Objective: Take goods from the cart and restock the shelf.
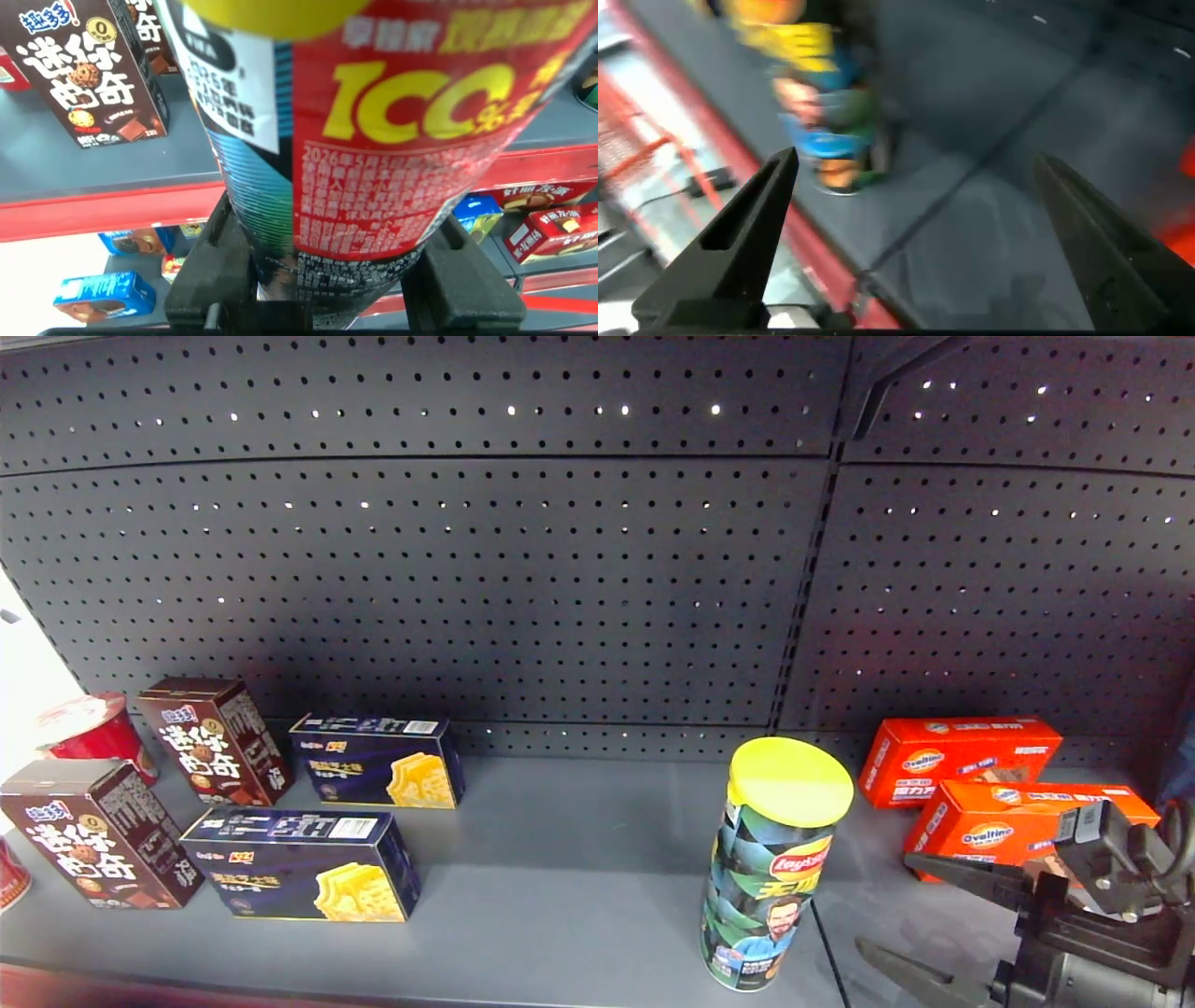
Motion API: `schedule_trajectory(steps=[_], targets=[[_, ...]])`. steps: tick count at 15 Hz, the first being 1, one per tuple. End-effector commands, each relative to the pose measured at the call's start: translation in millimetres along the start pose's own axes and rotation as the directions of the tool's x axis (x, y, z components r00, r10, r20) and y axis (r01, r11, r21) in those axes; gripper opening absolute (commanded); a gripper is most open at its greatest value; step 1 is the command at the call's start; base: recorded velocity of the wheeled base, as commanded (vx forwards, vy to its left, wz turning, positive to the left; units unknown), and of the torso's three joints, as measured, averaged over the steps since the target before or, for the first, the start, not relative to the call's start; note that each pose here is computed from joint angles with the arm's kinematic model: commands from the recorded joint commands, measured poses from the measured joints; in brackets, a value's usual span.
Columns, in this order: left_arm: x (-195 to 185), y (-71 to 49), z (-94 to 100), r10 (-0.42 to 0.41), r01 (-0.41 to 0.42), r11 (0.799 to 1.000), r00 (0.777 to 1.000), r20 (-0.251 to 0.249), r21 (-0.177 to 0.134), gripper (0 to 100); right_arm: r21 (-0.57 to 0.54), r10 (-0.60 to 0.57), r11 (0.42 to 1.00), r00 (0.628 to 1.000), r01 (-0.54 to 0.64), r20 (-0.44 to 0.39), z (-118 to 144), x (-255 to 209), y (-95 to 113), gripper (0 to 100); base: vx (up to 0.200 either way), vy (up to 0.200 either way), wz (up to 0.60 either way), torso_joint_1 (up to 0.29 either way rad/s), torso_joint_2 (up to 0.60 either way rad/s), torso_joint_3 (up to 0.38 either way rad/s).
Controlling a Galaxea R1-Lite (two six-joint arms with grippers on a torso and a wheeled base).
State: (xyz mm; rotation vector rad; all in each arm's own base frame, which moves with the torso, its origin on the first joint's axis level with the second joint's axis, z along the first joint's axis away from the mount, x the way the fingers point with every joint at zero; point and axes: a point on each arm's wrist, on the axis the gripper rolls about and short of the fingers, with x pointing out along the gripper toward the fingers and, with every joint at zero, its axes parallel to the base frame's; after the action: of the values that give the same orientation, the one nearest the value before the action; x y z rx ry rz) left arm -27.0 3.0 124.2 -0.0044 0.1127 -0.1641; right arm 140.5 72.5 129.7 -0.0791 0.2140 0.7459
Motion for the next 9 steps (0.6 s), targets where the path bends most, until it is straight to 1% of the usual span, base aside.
schedule_trajectory(steps=[1,3,7,9], targets=[[-0.1,0.0,0.3,-0.001,0.001,1.0,1.0,0.001,0.0,0,0.017,-0.049,0.999,0.998,0.05,-0.032,-2.2,8.9,-10.9,100,0.0,0.0,0.0,0.0,0.0,0.0],[0.0,0.1,-1.0,0.001,-0.001,1.0,1.0,0.0,0.0,0,0.019,-0.088,0.996,0.995,0.089,-0.042,1.9,22.3,-17.8,100,0.0,0.0,0.0,0.0,0.0,0.0],[-0.9,0.0,-1.9,-0.001,0.001,1.0,1.0,0.006,0.0,0,0.023,-0.089,0.996,0.994,0.091,-0.059,6.1,47.6,-28.0,100,0.0,0.0,0.0,0.0,0.0,0.0],[-0.8,0.1,-2.3,-0.001,0.001,1.0,1.0,0.005,-0.001,0,0.004,-0.075,0.997,0.993,0.076,-0.089,1.2,57.6,-30.5,100,0.0,0.0,0.0,0.0,0.0,0.0]])
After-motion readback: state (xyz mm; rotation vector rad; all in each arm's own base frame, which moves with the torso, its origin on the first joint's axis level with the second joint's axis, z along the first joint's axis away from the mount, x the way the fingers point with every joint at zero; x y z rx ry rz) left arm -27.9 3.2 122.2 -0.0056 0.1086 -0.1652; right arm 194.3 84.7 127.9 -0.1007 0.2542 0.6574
